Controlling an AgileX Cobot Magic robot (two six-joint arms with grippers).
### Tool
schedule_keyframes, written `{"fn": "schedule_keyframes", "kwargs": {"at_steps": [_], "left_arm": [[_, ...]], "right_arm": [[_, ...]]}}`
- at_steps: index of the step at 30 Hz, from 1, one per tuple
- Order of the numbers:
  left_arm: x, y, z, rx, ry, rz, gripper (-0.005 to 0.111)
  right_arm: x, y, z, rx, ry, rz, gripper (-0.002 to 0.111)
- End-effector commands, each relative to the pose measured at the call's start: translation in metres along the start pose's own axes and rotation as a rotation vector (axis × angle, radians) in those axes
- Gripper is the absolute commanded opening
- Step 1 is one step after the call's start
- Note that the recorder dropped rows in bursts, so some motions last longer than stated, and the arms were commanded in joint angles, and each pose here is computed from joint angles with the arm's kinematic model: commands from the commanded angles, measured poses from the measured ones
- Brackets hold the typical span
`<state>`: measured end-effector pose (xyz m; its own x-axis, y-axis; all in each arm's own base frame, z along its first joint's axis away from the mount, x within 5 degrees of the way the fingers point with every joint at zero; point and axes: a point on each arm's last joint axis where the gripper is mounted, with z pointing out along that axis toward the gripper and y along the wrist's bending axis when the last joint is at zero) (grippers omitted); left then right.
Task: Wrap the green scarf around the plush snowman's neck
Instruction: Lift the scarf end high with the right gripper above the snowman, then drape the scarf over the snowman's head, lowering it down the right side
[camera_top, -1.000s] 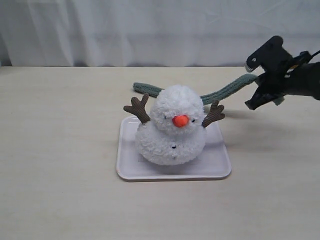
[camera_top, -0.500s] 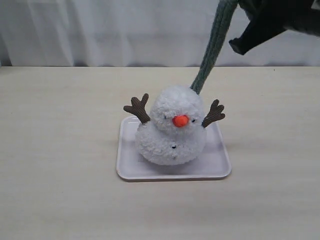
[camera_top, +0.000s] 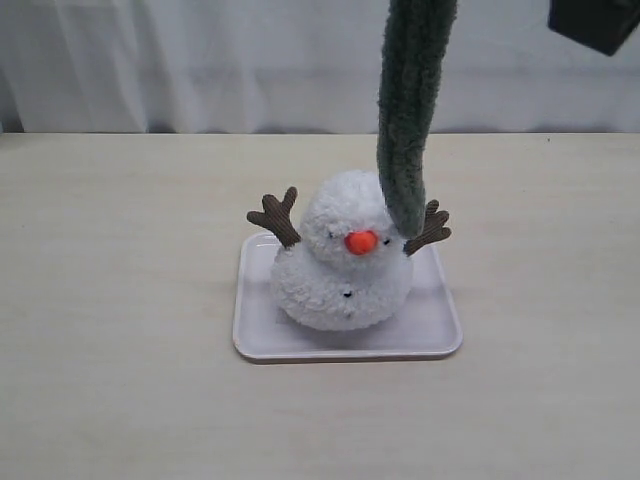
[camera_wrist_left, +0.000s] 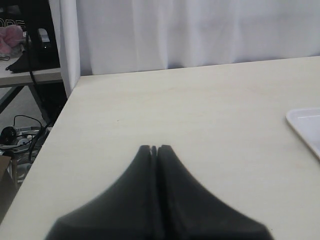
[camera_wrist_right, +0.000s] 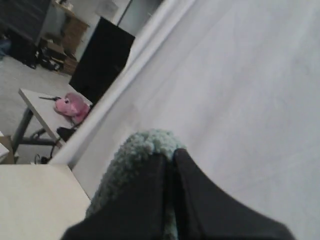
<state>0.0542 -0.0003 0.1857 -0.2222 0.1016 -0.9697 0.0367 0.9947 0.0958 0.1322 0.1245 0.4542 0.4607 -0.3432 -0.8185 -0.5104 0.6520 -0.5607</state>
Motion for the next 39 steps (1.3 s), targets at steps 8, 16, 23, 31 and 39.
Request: {"fn": "schedule_keyframes", "kwargs": {"at_steps": [8, 16, 23, 31, 39], "left_arm": [[0.000, -0.001, 0.000, 0.009, -0.006, 0.002, 0.000], [0.000, -0.001, 0.000, 0.009, -0.006, 0.002, 0.000], [0.000, -0.001, 0.000, 0.009, -0.006, 0.002, 0.000], [0.000, -0.001, 0.000, 0.009, -0.006, 0.002, 0.000], [0.000, -0.001, 0.000, 0.009, -0.006, 0.002, 0.000]], "right_arm": [[-0.008, 0.037, 0.013, -0.188, -0.019, 0.209, 0.004], [0.034, 0.073, 0.064, -0.282, 0.172, -0.051, 0.004], [0.066, 0.087, 0.091, -0.321, 0.267, -0.210, 0.004], [0.109, 0.063, 0.112, -0.230, 0.361, -0.188, 0.004], [0.136, 0.025, 0.110, -0.104, 0.442, -0.136, 0.004]]}}
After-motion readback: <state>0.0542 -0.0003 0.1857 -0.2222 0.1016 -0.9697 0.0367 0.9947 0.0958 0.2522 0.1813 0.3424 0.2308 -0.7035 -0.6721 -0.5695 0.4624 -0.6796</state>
